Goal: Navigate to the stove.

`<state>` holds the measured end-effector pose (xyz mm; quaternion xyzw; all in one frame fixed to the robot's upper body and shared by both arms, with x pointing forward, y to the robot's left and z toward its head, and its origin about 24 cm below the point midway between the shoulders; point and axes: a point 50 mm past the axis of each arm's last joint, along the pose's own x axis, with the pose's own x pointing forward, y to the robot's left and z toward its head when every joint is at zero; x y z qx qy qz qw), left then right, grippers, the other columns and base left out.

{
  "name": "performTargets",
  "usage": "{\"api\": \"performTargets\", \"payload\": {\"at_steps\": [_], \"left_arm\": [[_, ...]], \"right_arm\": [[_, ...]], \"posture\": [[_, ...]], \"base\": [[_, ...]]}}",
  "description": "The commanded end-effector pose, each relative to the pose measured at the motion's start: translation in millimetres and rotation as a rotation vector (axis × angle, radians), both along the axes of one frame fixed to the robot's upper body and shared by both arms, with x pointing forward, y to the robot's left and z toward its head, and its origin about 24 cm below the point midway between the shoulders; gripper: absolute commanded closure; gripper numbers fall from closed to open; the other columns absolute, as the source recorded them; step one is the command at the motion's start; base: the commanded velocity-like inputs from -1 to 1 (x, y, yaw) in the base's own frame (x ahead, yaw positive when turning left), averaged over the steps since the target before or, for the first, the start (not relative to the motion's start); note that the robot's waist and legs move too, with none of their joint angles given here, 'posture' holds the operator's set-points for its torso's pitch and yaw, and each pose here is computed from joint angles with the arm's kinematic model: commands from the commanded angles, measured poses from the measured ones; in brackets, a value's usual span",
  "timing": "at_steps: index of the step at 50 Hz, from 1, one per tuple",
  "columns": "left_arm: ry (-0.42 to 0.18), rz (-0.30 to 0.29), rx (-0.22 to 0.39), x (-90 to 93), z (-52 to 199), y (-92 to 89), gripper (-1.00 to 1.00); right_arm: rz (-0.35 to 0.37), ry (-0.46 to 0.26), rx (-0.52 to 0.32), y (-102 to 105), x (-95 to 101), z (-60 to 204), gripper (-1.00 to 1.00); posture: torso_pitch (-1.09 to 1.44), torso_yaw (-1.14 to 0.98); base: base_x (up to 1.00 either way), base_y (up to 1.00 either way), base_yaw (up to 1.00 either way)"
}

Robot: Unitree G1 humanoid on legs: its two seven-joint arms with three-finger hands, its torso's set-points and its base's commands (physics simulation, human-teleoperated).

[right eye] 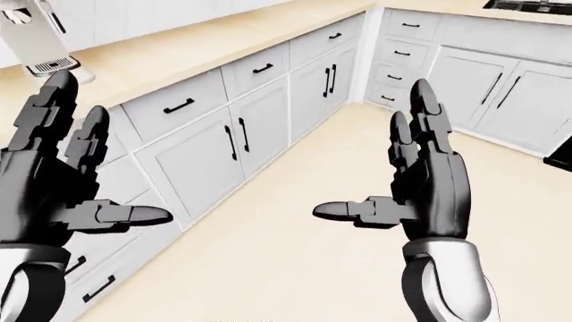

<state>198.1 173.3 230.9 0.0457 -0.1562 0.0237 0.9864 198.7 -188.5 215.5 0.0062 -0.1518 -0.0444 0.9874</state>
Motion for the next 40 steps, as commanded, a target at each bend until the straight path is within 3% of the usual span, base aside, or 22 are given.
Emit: {"api": "performTargets", "payload": {"at_steps": [1, 40], "left_arm": [[-0.073, 0.016, -0.001, -3.7, 9.1, 1.6, -1.0], [-0.069, 0.01, 0.002, -2.8, 8.0, 0.1, -1.0]], "right_arm": [[0.017, -0.073, -0.012, 3.1, -4.7, 9.4, -1.0], [0.002, -0.064, -0.008, 1.0, -3.8, 7.4, -1.0]], "posture": [[0.0, 0.0], [0.0, 0.0]], "base": [[-0.02, 0.0, -0.42], [-0.02, 0.0, -0.4]]}}
